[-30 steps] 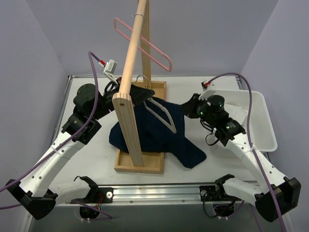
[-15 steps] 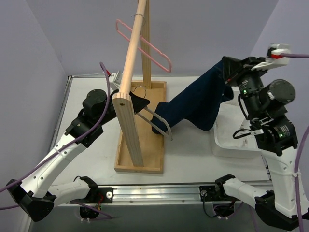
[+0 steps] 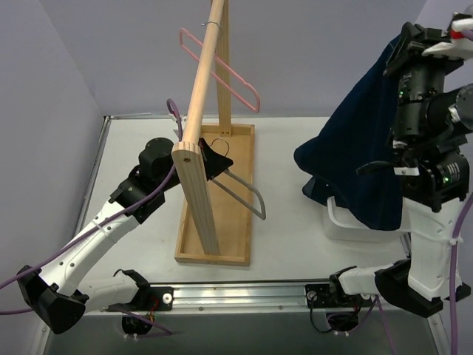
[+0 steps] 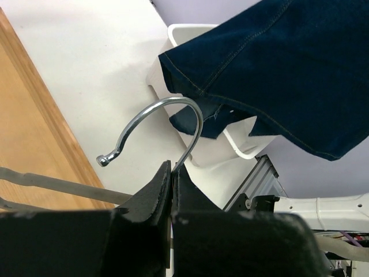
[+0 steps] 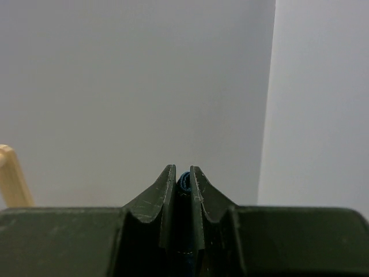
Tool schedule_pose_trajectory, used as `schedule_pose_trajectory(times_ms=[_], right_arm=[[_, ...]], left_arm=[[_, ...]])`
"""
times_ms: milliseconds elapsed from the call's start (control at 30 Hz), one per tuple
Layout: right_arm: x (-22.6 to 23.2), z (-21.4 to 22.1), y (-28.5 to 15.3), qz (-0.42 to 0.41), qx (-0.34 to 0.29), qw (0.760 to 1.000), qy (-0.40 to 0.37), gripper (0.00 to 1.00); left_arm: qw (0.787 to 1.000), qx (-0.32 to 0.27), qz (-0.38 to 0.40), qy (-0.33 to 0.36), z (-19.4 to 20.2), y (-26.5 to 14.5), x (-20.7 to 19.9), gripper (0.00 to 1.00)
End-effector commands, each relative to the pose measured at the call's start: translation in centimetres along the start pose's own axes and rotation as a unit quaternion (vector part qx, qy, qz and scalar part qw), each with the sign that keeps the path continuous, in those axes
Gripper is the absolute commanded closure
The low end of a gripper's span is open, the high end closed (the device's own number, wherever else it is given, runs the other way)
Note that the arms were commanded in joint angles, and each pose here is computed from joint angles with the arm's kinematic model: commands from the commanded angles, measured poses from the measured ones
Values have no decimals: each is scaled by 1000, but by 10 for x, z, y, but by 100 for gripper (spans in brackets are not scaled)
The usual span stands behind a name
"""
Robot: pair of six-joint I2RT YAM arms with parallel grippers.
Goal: Remove the skirt from the hanger
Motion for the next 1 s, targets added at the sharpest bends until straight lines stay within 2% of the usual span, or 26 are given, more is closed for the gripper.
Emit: schedule_pose_trajectory(times_ms=[0, 333, 667, 800, 967], right_arm=[[-14, -15, 12, 67, -32, 995, -62, 100], [-35, -55, 17, 153, -90, 980, -86, 100], [-63, -83, -4, 230, -131, 959, -105, 100], [-64, -75, -7, 239, -105, 955, -141, 100], [-58, -41, -8, 242, -64, 955, -158, 100]], left_arm=[[1000, 0, 13, 8, 0, 5, -1, 98], [1000, 14, 7, 12, 4, 15, 4, 98], [999, 29, -1, 14, 6, 21, 7, 98], [999, 33, -1, 10, 9, 23, 9, 98], [999, 39, -4, 5, 13, 23, 12, 98]])
Point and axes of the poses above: each gripper's point midway between its finger pads, its own y axis out along the fingers, its own x axis along the line the jaws close on, z = x × y, the point moved 9 cm from there along -y, back along the fingers, and after that the axes turned 5 degrees about -y, right-handed, at the moved point
